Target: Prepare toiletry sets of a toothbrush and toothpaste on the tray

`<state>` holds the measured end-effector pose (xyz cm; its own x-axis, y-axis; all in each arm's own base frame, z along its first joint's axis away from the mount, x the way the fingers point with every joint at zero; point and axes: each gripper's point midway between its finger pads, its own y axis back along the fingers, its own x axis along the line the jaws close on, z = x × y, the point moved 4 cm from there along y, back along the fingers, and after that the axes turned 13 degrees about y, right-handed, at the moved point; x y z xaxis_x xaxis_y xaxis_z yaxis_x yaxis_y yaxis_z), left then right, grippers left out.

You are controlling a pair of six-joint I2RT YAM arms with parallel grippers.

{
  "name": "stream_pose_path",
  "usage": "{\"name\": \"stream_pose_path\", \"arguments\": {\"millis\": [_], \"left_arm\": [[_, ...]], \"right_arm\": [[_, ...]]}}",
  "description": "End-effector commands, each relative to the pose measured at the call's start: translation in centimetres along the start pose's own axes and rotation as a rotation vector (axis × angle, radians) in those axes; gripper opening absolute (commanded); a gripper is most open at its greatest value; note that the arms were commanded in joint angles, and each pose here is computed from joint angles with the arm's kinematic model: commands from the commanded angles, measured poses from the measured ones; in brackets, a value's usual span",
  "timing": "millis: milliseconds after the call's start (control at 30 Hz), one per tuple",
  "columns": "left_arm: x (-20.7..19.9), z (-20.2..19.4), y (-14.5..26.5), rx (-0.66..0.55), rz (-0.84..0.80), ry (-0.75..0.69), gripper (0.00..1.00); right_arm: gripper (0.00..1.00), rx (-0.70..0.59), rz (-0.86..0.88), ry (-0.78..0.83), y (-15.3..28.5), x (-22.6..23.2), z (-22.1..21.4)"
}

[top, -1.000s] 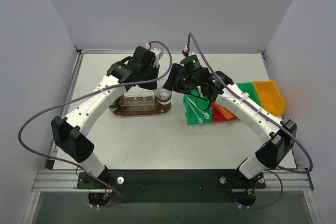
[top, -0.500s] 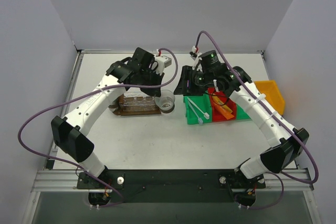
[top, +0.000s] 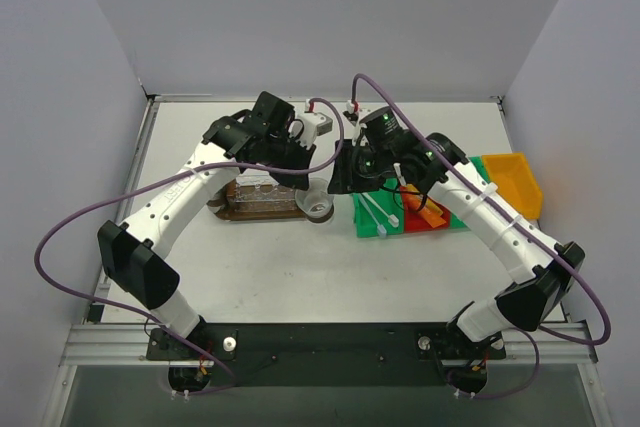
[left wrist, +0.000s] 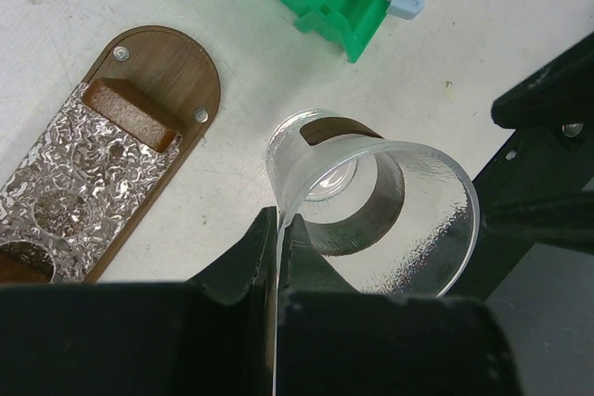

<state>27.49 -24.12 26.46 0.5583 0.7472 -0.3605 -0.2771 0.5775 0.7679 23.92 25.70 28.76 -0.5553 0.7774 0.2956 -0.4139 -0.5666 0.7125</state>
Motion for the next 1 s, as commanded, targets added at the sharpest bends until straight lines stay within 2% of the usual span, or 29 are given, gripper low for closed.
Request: {"name": "stream_pose_path", "arguments": {"millis": [0,567,667,767,800,867,967], "left_arm": [[-2.4,2.4,1.9,-0.099,-0.121,-0.072,0.0],[-3.3,3.6,1.8,-0.122,-0.149,-0.087,0.0],[-3.5,4.0,1.9,-0.136,-0.153,-0.078,0.0],[-3.4,4.3,1.9,-0.151,-0.144,-0.058,0.0],[-3.4,4.5,1.8,-0.161,-0.141,-0.052,0.0],[-3.3,4.7,1.8,-0.174,-0.133,-0.05,0.0],[-3.3,5.0,1.9,-0.199,-0.117,-0.005,0.0]], "right_arm": [[0.34,-0.032,-0.104,0.034,-0.7,-1.1,0.3],[0.3,0.024,-0.118,0.051,-3.4,-1.1,-1.5],[0.23,0.031,-0.12,0.042,-3.8,-1.0,-1.5],[0.11,0.032,-0.122,0.028,-3.9,-1.0,-1.5],[0.03,0.029,-0.125,0.024,-3.9,-1.0,-1.5],[0.0,0.025,-0.14,0.01,-3.9,-1.1,-1.4],[0.0,0.011,-0.168,-0.004,-3.6,-1.5,-1.4]]}}
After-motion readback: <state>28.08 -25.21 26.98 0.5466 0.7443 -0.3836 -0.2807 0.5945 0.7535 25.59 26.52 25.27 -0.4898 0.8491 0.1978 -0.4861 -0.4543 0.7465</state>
